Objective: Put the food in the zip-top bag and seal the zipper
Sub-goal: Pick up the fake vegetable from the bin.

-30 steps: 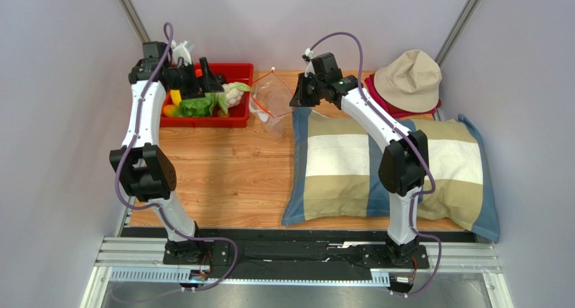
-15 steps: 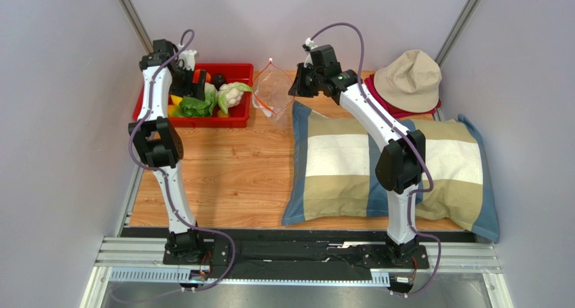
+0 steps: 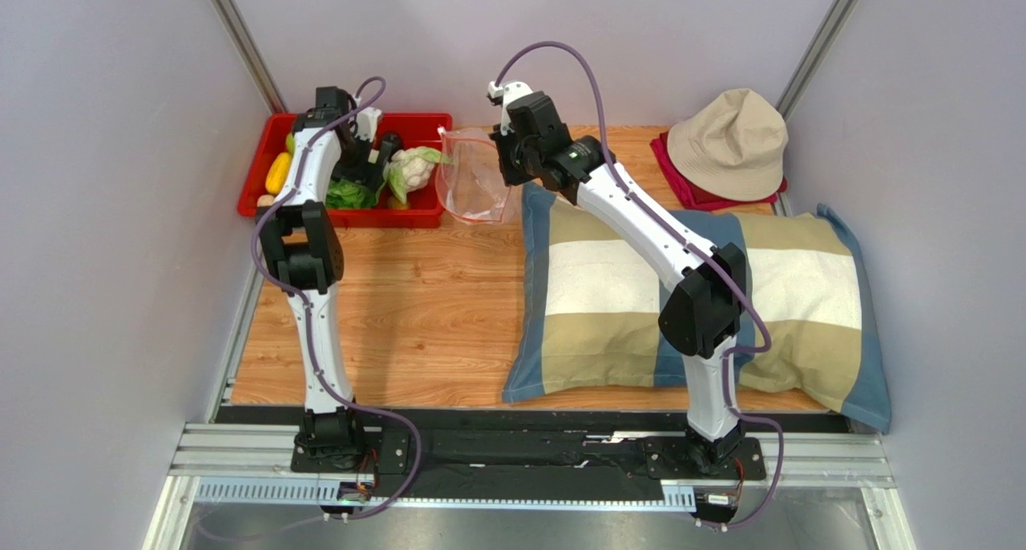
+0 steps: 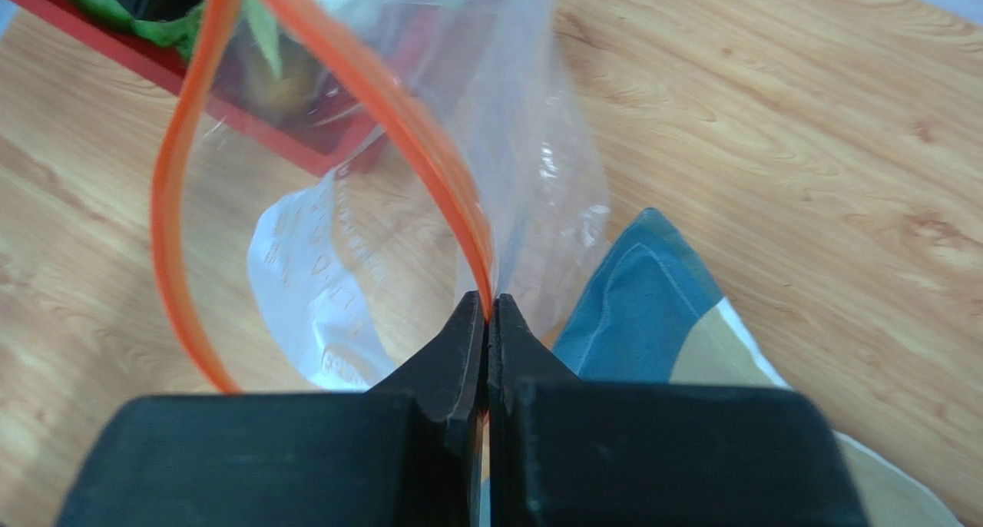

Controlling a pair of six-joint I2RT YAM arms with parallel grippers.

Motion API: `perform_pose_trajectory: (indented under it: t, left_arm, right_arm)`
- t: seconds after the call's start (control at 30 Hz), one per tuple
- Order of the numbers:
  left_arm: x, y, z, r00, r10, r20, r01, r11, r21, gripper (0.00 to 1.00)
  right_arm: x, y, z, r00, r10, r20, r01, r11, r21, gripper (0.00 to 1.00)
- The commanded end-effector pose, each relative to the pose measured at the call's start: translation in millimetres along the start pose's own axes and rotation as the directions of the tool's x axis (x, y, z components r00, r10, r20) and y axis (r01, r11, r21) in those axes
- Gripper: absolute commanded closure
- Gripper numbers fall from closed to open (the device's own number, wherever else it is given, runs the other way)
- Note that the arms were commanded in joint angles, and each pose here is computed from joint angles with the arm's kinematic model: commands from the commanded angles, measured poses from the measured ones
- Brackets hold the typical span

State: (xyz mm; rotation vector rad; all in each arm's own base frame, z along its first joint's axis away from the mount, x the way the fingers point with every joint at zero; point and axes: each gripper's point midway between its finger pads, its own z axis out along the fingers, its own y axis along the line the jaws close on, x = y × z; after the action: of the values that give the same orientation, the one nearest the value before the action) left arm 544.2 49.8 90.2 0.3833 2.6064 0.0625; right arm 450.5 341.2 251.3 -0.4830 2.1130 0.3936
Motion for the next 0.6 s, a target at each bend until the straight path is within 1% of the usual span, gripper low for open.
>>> perform_pose_trajectory:
  t: [0.0, 0.07, 0.1, 0.13, 0.17, 0.2, 0.23, 0.27, 0.3, 0.37, 0.4, 0.47, 0.5, 0.57]
  left_arm:
    - [-9.3, 24.2, 16.9, 0.999, -0.016, 0.027, 0.019, 0.991, -0.13, 0.05]
    - [-7.8, 28.8, 18.3, 0.999, -0.025, 0.02, 0.028, 0.987, -0.157, 0.15]
    - [-8.9, 28.6, 14.7, 0.999, -0.028, 0.023, 0.031, 0.987, -0.156, 0.3]
    - [-9.7, 27.7, 11.7, 0.999, -0.033, 0.028, 0.037, 0.988, -0.149, 0.39]
    - [-14.0, 21.3, 6.4, 0.998, -0.035, 0.046, 0.041, 0.993, -0.113, 0.48]
    - [-17.6, 21.1, -7.8, 0.997, -0.04, 0.067, 0.047, 0.993, -0.104, 0.63]
    - [-21.7, 16.7, -16.4, 0.995, -0.05, 0.089, 0.057, 0.995, -0.079, 0.7]
    - [-26.7, 9.8, -26.1, 0.992, -0.056, 0.116, 0.06, 0.998, -0.031, 0.75]
    - [-31.8, 4.6, -48.0, 0.988, -0.06, 0.141, 0.061, 0.998, -0.005, 0.86]
    - [-35.0, -3.6, -69.1, 0.983, -0.087, 0.163, 0.08, 0.996, 0.049, 0.99]
    - [-35.4, -7.7, -90.8, 0.981, -0.092, 0.171, 0.081, 0.994, 0.068, 1.0]
    - [-32.5, -10.3, -112.2, 0.974, -0.139, 0.18, 0.119, 0.986, 0.115, 1.0]
    - [-30.1, -12.8, -132.9, 0.97, -0.154, 0.187, 0.131, 0.983, 0.132, 1.0]
    - [-26.4, -13.7, -156.1, 0.956, -0.214, 0.199, 0.177, 0.966, 0.186, 1.0]
  right_arm:
    - [-12.3, -23.7, 6.8, 0.996, -0.082, 0.034, 0.078, 0.991, 0.109, 1.0]
    - [-11.6, -21.8, 11.5, 0.996, -0.08, 0.04, 0.076, 0.992, 0.099, 1.0]
    - [-8.6, -18.8, 15.7, 0.997, -0.076, 0.034, 0.073, 0.994, 0.083, 1.0]
    - [-9.4, -17.0, 17.8, 0.997, -0.072, 0.04, 0.069, 0.995, 0.075, 1.0]
    - [-10.3, -15.3, 18.6, 0.997, -0.065, 0.042, 0.063, 0.996, 0.063, 1.0]
    - [-11.3, -10.1, 19.0, 0.997, -0.064, 0.046, 0.062, 0.997, 0.039, 1.0]
    - [-13.4, -8.4, 20.9, 0.997, -0.062, 0.055, 0.06, 0.998, 0.031, 1.0]
    - [-14.5, -7.5, 21.9, 0.997, -0.058, 0.059, 0.057, 0.998, 0.028, 1.0]
    - [-14.5, -5.5, 22.5, 0.997, -0.056, 0.058, 0.055, 0.998, 0.014, 1.0]
    - [-17.0, -2.9, 23.8, 0.996, -0.054, 0.069, 0.054, 0.999, 0.005, 1.0]
    - [-17.0, -1.8, 24.5, 0.996, -0.054, 0.07, 0.054, 0.999, -0.002, 1.0]
    - [-17.1, -0.7, 24.8, 0.996, -0.051, 0.072, 0.052, 0.999, -0.011, 1.0]
    - [-16.4, 1.3, 26.0, 0.996, -0.052, 0.073, 0.053, 0.998, -0.019, 1.0]
    - [-16.0, 1.8, 27.2, 0.996, -0.053, 0.075, 0.055, 0.998, -0.022, 1.0]
